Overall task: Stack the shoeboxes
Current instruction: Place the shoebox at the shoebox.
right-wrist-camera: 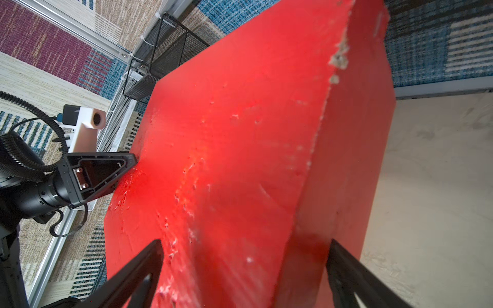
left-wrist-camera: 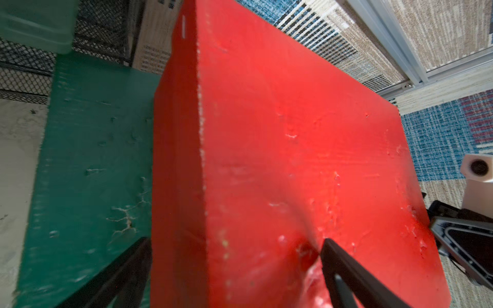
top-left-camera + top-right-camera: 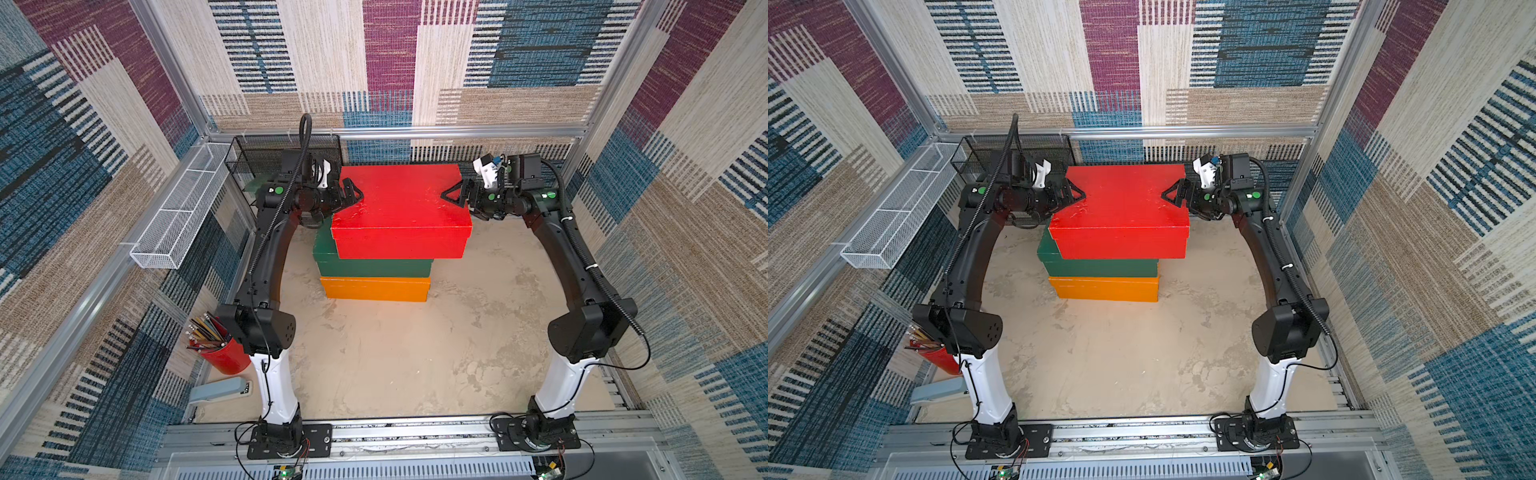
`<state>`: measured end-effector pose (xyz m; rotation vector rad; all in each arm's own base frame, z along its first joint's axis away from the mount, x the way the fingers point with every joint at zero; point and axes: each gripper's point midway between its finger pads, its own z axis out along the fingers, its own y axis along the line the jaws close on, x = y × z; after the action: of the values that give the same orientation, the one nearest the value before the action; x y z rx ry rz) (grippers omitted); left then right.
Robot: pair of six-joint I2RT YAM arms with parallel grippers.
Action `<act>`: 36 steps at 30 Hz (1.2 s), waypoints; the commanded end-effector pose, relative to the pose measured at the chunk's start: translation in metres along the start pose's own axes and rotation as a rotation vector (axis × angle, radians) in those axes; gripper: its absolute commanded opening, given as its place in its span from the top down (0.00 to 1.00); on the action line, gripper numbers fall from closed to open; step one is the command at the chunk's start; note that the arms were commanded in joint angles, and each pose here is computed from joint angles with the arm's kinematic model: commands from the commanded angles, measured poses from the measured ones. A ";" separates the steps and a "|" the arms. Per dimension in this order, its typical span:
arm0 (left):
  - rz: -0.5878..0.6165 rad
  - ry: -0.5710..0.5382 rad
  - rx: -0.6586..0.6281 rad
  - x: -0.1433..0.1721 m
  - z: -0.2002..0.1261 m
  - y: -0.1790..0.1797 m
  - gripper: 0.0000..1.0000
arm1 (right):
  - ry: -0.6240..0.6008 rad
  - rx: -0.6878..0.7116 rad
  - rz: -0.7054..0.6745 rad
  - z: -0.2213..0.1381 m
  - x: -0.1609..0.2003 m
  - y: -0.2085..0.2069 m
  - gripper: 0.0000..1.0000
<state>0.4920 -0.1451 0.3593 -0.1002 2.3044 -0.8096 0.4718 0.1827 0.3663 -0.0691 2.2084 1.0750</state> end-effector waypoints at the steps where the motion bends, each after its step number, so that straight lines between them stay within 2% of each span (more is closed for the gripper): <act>1: 0.033 -0.013 -0.017 -0.002 -0.009 0.004 0.00 | -0.008 -0.008 -0.016 -0.002 -0.002 0.003 0.05; 15: -0.034 -0.078 -0.029 -0.021 -0.044 0.034 0.00 | -0.052 0.008 -0.025 -0.020 -0.019 0.003 0.05; 24: -0.152 -0.156 0.008 -0.022 -0.061 0.074 0.00 | -0.025 0.032 -0.009 -0.023 -0.009 -0.010 0.05; 36: -0.337 -0.207 0.080 0.006 -0.070 0.137 0.00 | 0.003 -0.039 -0.002 -0.004 0.001 0.009 0.05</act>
<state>0.4593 -0.0012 0.3030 -0.5596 2.1646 -0.9442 0.4633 0.1788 0.3663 -0.0814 2.2196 1.0799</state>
